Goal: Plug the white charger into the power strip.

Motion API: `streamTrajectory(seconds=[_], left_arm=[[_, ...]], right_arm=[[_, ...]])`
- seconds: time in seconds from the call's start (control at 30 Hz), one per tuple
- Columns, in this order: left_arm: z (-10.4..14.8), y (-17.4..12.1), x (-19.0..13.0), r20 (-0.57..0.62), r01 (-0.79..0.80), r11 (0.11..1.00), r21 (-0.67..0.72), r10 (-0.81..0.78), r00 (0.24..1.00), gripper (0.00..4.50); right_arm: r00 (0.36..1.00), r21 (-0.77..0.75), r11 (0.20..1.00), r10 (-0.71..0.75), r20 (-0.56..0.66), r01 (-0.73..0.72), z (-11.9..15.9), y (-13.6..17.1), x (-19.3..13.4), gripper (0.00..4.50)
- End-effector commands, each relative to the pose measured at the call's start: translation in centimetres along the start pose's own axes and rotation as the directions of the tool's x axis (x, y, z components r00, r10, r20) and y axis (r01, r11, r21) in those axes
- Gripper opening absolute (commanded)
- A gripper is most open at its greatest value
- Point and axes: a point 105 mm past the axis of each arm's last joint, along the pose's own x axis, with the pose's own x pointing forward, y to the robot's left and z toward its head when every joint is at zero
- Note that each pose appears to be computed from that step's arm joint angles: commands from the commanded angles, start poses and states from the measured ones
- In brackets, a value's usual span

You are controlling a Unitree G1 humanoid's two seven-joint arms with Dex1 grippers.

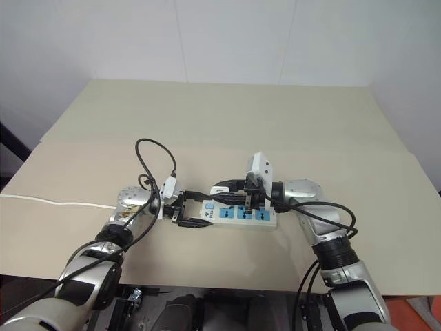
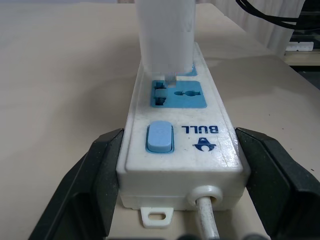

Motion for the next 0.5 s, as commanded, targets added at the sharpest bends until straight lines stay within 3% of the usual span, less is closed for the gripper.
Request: streamTrajectory(seconds=[0.03,0.5], left_arm=[[0.0,-0.1,0.5,-0.023,0.035,0.999,0.003,-0.035,0.999,3.22],[0.2,0.0,0.8,-0.018,0.035,0.999,0.010,-0.034,0.999,3.22]], right_arm=[[1.000,-0.057,0.998,0.000,0.025,0.002,1.3,-0.5,0.0,1.12],[1.000,-0.032,0.999,-0.029,-0.008,0.028,-0.5,-0.9,-1.2,1.12]])
